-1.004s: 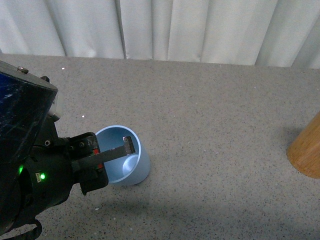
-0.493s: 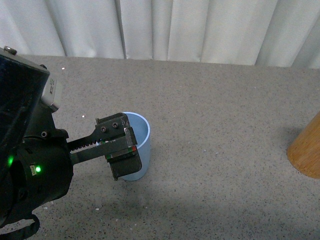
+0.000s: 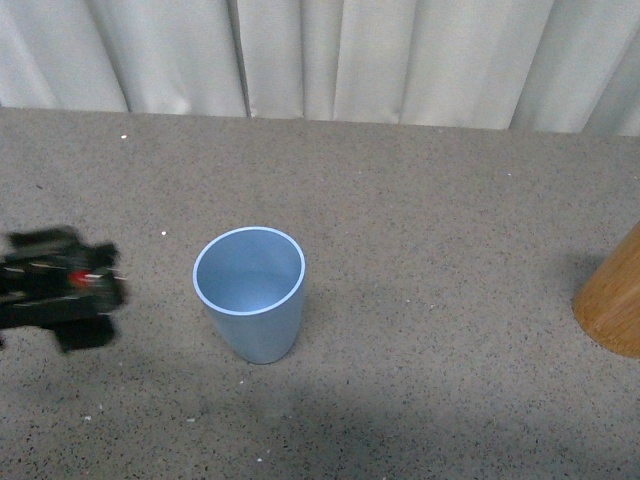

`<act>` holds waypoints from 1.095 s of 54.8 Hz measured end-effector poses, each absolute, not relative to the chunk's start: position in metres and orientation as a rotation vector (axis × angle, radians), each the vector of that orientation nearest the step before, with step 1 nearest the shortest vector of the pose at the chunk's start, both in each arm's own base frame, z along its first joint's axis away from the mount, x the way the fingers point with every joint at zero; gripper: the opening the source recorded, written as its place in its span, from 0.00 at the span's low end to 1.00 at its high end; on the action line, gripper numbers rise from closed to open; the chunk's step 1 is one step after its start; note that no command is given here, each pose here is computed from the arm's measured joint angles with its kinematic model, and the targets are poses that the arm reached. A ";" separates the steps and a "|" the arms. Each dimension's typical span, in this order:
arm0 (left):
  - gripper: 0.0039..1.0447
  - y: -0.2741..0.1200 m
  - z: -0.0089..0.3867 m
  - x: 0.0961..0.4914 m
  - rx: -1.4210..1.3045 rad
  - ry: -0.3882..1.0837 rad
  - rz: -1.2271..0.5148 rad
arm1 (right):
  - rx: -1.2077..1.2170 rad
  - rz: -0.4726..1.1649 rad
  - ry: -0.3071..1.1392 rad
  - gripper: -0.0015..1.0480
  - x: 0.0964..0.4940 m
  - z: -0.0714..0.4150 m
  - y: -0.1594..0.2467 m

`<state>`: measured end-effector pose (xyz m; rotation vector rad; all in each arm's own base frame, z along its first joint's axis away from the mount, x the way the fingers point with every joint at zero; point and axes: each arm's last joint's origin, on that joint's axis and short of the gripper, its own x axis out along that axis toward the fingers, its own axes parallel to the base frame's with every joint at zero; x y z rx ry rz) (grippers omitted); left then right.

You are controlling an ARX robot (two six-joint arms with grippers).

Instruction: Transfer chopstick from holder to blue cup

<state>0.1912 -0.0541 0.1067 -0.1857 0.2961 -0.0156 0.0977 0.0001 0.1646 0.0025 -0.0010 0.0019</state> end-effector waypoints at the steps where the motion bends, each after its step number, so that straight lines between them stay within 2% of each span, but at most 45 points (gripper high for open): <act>1: 0.52 -0.042 0.118 0.186 -0.156 0.191 -0.034 | 0.003 0.001 -0.001 0.91 0.098 0.165 0.000; 3: 0.44 -0.024 0.134 0.178 -0.125 0.075 -0.043 | 0.003 0.000 -0.001 0.91 0.098 0.165 0.000; 5: 0.37 -0.012 0.140 0.170 -0.093 0.039 -0.036 | 0.003 0.000 -0.001 0.91 0.098 0.165 0.000; 12: 0.09 -0.001 0.154 0.147 -0.033 0.029 0.002 | 0.002 0.004 -0.001 0.91 0.098 0.165 0.000; 14: 0.04 0.000 0.157 0.141 -0.027 0.030 0.002 | 0.002 0.003 0.000 0.91 0.098 0.164 0.000; 17: 0.03 0.000 0.170 0.131 -0.022 -0.009 -0.001 | 0.002 0.003 -0.001 0.91 0.098 0.165 0.000; 19: 0.03 0.000 0.168 0.122 -0.020 0.023 -0.002 | 0.002 0.002 -0.001 0.91 0.098 0.165 0.000; 25: 0.03 0.000 0.168 0.099 -0.012 0.002 -0.003 | 0.003 0.000 -0.001 0.91 0.098 0.165 0.000; 60: 0.05 0.000 0.169 0.097 -0.008 -0.013 -0.002 | 0.004 0.001 0.000 0.91 0.098 0.164 0.000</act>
